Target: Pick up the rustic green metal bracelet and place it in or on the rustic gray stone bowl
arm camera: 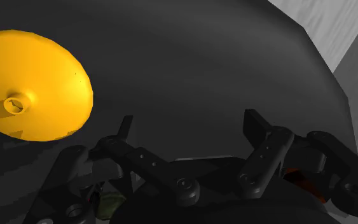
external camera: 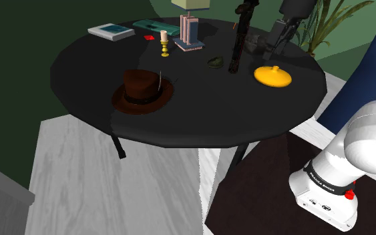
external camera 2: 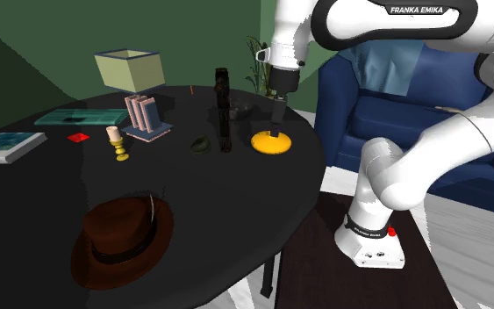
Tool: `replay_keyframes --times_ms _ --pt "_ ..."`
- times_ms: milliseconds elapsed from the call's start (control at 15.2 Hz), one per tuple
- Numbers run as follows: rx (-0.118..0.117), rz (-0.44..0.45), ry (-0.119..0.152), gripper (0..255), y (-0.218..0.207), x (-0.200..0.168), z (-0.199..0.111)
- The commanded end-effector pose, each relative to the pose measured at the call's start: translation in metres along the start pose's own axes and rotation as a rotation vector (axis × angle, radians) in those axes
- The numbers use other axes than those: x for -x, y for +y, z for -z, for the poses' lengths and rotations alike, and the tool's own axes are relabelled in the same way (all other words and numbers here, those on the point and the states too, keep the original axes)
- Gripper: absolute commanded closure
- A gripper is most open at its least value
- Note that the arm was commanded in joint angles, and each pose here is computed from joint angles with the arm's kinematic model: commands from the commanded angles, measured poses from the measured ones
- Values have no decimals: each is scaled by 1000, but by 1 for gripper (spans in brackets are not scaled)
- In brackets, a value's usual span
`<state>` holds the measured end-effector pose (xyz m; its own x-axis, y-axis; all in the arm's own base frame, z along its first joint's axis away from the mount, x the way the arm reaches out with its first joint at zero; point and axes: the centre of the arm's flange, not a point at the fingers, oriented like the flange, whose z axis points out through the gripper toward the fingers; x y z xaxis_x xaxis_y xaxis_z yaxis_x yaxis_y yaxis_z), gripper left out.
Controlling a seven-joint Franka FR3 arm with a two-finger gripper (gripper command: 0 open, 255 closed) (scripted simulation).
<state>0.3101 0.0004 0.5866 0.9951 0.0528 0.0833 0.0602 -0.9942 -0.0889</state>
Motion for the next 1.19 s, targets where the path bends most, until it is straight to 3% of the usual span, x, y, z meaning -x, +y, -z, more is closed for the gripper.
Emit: replay_keyframes --times_ms 0,1122 --pt "0 0 0 0 0 0 0" --pt "-56 2 0 0 84 -191 -91"
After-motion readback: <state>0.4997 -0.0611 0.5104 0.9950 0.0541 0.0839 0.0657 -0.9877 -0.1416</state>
